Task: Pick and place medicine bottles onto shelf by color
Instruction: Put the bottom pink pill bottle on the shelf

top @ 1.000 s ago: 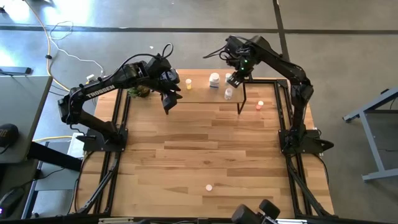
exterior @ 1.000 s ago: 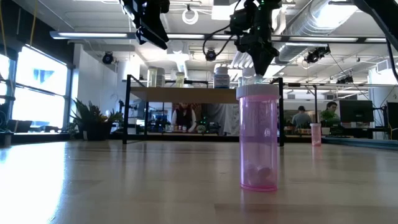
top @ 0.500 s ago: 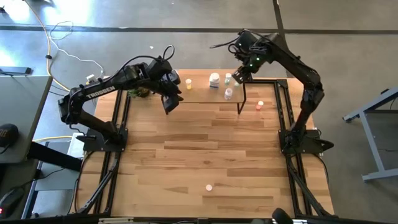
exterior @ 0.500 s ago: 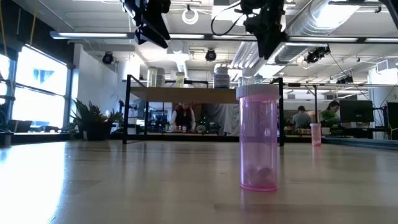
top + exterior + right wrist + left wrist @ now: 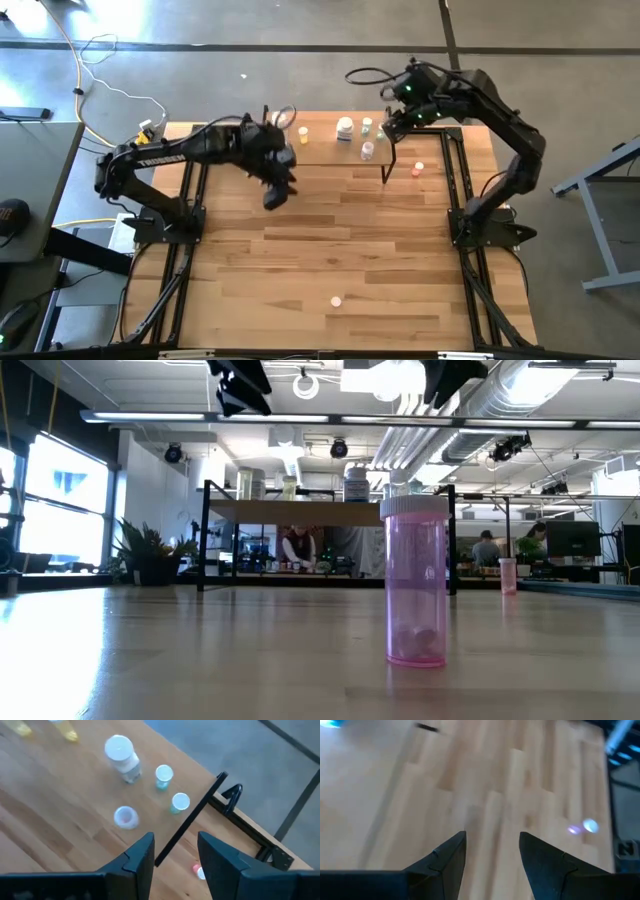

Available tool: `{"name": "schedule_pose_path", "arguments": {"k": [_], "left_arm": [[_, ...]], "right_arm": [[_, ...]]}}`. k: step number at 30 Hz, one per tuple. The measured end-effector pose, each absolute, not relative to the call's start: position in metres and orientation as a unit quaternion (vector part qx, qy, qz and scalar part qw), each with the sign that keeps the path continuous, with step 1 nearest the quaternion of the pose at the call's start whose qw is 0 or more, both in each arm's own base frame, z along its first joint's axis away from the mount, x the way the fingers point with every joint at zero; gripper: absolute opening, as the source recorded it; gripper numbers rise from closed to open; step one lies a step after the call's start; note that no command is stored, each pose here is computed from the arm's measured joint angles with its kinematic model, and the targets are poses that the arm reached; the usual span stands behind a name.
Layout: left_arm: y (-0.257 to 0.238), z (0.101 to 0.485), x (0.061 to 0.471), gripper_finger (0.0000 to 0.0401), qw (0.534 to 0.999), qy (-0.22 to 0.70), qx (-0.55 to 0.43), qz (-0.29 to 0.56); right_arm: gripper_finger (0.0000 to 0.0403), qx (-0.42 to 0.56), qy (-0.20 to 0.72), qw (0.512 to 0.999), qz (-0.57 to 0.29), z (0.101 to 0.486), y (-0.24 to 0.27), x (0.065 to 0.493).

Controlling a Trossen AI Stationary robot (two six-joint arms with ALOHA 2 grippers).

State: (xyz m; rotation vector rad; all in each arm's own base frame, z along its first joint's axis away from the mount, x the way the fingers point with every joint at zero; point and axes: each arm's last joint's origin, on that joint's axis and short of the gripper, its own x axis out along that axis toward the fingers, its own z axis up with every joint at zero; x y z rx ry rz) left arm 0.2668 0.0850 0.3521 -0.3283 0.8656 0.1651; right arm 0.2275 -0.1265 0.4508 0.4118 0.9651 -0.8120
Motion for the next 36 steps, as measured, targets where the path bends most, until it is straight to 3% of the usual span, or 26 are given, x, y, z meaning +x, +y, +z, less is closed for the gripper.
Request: {"name": "schedule_pose_path", "arguments": {"k": [5, 18, 36], "left_arm": [[0.045, 0.352, 0.281, 0.0172, 0.907, 0.403, -0.125, 0.012], [-0.044, 0.308, 0.303, 0.0172, 0.928, 0.341, -0.094, -0.117], [-0.086, 0.294, 0.301, 0.0185, 0.941, 0.314, -0.075, -0.105]], "right_arm": [[0.0142, 0.207, 0.431, 0.793, -0.377, 0.454, -0.105, 0.225], [0.0142, 0.240, 0.418, 0.802, -0.352, 0.452, -0.070, 0.234], [0.0142, 0.240, 0.404, 0.818, -0.333, 0.454, -0.055, 0.242]]}}
